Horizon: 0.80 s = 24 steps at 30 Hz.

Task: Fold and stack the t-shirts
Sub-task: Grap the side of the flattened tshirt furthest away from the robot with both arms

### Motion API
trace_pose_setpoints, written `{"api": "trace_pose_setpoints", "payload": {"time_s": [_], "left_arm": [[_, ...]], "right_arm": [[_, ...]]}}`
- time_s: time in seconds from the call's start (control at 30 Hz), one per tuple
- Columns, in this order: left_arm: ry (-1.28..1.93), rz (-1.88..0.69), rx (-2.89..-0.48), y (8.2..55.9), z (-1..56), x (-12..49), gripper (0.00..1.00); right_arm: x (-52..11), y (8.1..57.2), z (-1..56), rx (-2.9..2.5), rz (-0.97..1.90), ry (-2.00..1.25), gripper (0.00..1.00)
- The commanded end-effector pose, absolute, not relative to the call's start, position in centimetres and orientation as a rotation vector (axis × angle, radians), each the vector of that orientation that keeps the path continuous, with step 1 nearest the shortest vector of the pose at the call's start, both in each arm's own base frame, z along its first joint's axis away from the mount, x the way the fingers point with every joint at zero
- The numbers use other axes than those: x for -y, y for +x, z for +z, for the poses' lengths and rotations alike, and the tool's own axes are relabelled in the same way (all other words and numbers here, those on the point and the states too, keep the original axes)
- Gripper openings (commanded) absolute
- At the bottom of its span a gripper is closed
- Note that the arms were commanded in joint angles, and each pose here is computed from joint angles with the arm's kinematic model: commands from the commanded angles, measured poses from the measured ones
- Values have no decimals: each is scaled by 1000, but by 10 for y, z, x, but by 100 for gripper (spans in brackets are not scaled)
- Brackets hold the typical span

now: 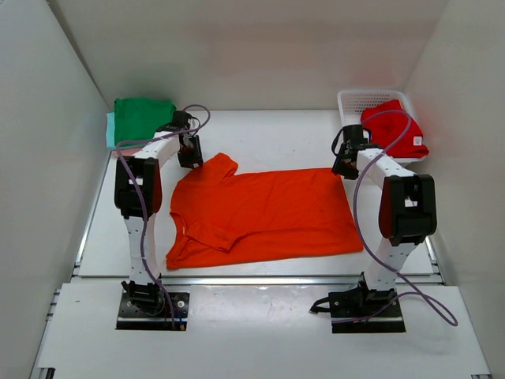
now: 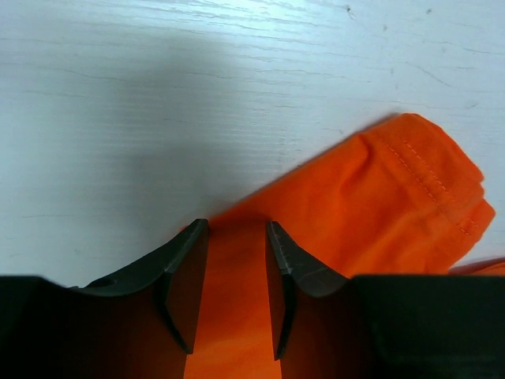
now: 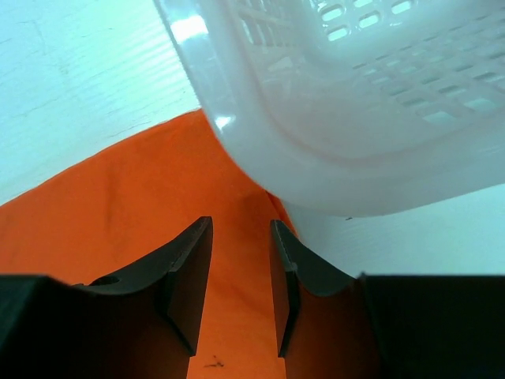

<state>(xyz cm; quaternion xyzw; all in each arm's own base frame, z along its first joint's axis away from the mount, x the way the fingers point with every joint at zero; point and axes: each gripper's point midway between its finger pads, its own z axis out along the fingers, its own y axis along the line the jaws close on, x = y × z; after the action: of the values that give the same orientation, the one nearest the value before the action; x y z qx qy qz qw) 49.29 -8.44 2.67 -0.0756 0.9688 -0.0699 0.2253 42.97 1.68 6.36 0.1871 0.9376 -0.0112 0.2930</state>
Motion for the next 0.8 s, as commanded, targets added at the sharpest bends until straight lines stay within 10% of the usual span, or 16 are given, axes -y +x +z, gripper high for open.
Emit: {"api": "trace_pose_setpoints", "payload": {"time_s": [0.0,0.1,0.27,0.77], "left_arm": [[-186,-249,-2662,493,30,96,46],[-190,-253,-2685,487,25,94,39],[-182,-270,-2729,478,13,97,0],[-157,-326,-2680,481,35,98,0]], "right_arm": [[-11,451,81,-2402,-65,548,33],[-9,456,82,-2387,-81,576,33],[-10,469,77,-2387,-86,603,33],[-22,494,54,-2400,-266,621,43]]}}
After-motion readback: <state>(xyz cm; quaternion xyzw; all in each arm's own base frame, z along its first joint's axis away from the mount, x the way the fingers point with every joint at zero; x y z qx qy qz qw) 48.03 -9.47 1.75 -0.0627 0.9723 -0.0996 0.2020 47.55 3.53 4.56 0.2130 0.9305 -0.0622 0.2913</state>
